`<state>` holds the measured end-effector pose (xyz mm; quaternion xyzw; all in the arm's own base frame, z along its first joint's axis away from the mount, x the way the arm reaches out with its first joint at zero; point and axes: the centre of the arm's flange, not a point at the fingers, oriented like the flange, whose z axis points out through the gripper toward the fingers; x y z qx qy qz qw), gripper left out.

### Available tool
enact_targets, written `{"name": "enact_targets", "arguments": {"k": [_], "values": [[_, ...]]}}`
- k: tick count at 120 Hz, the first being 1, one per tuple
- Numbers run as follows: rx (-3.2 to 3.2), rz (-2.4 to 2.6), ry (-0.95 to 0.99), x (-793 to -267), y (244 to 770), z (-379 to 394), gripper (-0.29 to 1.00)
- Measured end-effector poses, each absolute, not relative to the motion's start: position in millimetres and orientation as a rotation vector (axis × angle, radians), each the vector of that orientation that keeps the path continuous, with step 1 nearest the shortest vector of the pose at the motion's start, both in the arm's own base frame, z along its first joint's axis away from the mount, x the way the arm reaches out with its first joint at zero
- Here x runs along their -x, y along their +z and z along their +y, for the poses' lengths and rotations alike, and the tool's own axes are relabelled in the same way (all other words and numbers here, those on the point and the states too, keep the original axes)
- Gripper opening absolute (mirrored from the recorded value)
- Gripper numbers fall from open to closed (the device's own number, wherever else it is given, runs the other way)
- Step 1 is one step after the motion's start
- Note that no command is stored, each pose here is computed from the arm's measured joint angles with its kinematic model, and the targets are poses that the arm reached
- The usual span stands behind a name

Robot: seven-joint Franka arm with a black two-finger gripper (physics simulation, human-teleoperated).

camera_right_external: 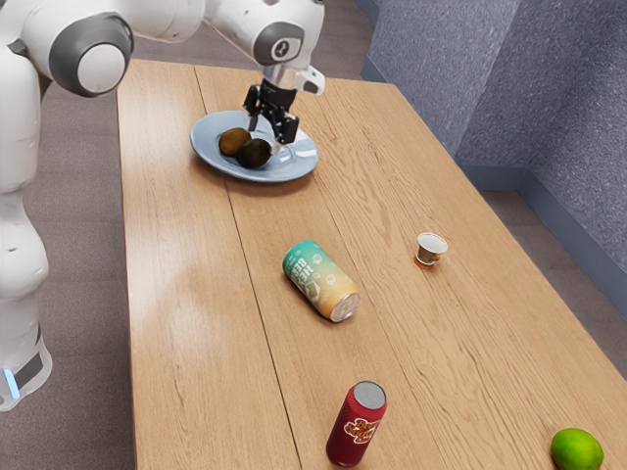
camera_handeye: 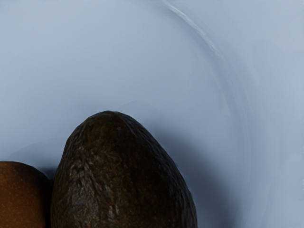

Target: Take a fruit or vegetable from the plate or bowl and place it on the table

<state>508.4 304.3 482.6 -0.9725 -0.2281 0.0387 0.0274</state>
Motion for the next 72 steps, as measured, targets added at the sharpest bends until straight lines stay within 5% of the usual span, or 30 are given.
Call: {"name": "enact_targets", "arguments": {"k": [72], "values": [[2.986, -0.778, 0.117, -512.5, 478.1, 303.3, 0.70]]}}
